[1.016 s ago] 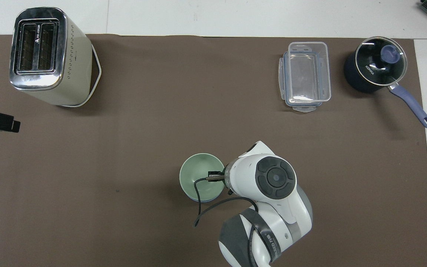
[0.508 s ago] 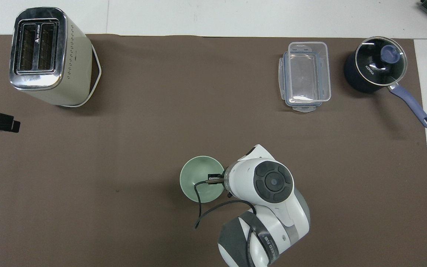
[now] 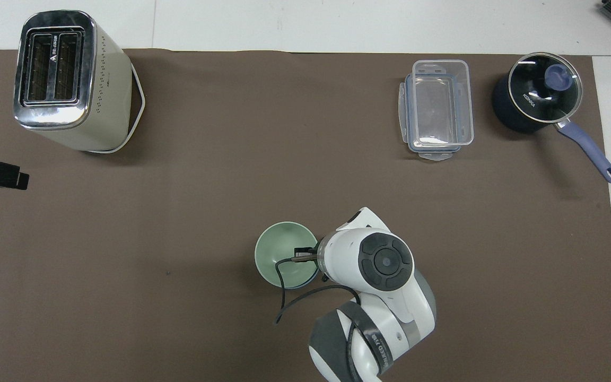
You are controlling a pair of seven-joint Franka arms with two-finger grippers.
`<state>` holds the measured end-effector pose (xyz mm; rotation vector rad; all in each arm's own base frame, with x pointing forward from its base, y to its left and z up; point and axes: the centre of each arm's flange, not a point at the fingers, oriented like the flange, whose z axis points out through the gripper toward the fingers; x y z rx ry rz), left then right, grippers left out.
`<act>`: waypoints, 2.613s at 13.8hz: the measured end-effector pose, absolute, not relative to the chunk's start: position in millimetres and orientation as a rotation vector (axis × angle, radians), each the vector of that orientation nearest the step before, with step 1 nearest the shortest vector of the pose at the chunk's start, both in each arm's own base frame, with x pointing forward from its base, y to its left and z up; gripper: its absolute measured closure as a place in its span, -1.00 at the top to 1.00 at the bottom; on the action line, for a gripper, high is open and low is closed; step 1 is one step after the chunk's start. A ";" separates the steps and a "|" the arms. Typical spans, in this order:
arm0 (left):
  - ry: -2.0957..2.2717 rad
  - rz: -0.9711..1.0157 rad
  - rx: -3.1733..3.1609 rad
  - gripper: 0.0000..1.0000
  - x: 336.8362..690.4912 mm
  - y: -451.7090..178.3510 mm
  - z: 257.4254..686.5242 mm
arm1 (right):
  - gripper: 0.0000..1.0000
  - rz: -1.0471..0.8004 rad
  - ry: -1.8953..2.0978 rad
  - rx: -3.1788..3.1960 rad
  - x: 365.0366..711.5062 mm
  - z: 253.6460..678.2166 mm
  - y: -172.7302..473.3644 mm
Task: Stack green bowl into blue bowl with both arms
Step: 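Lower the green bowl into the blue bowl with the right gripper, then open the right gripper and lift it away from the bowls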
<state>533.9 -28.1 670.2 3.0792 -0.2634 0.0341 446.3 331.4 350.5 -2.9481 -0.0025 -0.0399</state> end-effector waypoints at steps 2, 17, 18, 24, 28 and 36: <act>-0.263 0.034 3.079 1.00 533.9 -28.1 670.2 | -0.89 -0.038 -0.002 -2.949 446.5 349.1 331.4; -0.263 0.034 3.079 1.00 533.9 -28.1 670.2 | 0.98 -0.142 0.080 -2.925 478.3 387.1 302.5; -0.263 0.033 3.079 1.00 533.9 -28.1 670.2 | 1.00 -0.155 0.092 -2.949 487.8 399.4 286.6; -0.263 0.033 3.079 1.00 533.9 -28.1 670.2 | 1.00 -0.169 0.305 -3.024 534.6 485.6 182.7; -0.263 0.033 3.079 1.00 533.9 -28.1 670.2 | 1.00 -0.169 0.352 -3.024 538.7 533.1 163.4; -0.263 0.033 3.079 1.00 533.8 -28.1 670.2 | 1.00 -0.177 0.508 -3.014 536.0 642.1 99.9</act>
